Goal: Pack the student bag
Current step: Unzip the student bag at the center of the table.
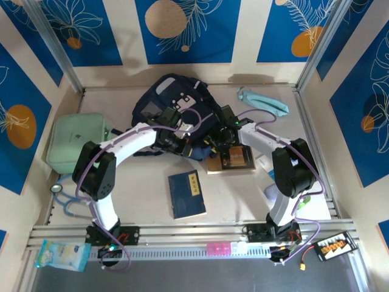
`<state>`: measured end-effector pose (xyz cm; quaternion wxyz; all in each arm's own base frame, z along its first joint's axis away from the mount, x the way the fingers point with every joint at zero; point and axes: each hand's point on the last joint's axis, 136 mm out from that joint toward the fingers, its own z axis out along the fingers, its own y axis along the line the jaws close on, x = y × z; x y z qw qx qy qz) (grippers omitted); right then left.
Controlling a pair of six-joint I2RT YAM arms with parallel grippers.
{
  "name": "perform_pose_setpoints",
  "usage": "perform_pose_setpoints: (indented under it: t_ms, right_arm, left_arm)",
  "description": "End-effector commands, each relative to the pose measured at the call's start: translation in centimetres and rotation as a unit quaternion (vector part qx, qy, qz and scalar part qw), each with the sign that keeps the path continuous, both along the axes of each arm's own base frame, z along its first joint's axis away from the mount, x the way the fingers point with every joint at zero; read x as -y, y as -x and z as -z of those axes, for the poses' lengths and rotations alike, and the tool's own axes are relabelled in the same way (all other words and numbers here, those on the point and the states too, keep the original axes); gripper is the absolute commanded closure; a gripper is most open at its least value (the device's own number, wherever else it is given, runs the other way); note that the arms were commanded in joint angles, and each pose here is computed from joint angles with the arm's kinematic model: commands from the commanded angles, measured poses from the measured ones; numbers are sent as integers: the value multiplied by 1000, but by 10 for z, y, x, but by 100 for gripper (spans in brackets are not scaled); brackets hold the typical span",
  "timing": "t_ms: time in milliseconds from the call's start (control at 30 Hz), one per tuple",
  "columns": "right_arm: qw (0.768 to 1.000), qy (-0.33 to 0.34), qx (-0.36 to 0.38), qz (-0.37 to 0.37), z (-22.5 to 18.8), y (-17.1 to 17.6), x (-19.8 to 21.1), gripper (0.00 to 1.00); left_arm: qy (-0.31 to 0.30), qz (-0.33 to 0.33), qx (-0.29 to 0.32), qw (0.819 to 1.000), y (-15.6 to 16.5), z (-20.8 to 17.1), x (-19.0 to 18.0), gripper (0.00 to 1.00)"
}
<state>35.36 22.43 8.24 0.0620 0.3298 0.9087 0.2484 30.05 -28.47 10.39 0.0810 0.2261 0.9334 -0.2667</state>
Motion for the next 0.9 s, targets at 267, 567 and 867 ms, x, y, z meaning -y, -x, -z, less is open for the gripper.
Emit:
perform_pose_setpoints:
  t_ms: [267,567,867]
  right_arm:
    - [998,59,19,20,11,-16,25,78]
    - [998,55,26,12,8,-17,25,78]
    - [998,46,33,3,2,-14,23,77]
  left_arm:
    - [-171,-15,-14,985,12,30,-106,100]
    - [-260,-101,28,960,-40,36,-160,100]
    - [-262,-148,56,952,-77,42,-175,100]
